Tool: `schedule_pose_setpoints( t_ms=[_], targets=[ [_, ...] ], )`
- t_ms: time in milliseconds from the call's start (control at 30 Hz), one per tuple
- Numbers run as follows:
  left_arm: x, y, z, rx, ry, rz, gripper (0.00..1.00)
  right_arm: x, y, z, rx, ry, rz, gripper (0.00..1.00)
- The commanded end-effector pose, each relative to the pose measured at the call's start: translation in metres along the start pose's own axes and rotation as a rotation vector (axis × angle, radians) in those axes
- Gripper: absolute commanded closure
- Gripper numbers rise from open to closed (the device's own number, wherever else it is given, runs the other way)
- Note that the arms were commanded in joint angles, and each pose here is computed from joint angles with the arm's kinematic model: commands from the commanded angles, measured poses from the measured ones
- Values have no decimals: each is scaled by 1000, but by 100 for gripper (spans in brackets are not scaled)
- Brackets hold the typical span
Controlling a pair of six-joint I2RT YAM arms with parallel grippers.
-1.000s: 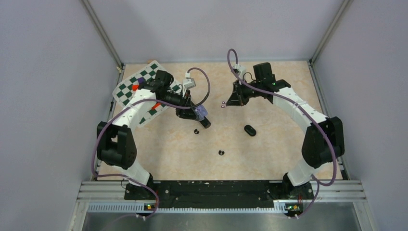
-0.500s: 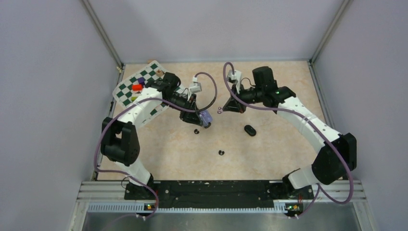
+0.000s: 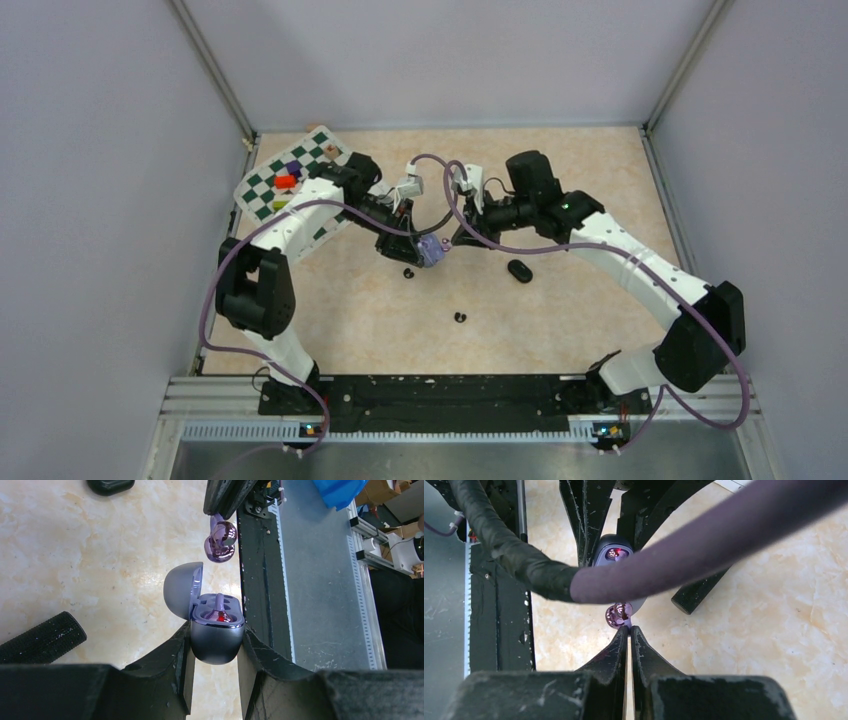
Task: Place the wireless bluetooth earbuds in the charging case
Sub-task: Place the earbud in the charging case.
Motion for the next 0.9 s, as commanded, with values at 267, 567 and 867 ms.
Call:
schedule_pose_setpoints(
  t_ms=[267, 567, 867],
  targets=[
    [-3, 9, -6, -34, -17, -7, 100, -11, 9, 17, 92, 45, -3, 100],
    [-3, 10, -8, -40, -16, -15, 100, -15, 5, 20, 113, 48, 22, 100],
    [-4, 10, -9, -39, -29, -20, 100, -22, 2, 23, 124, 57, 42, 100]
  ],
)
Point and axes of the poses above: each gripper's point midway between its finger pads, its own x axis back along the fingers, its own z axis along the line the jaws close on, y = z × x, the point moved 6 cm from there along x, back along the fingers, and after that the axes turned 6 degrees about x, right-handed, at the moved point
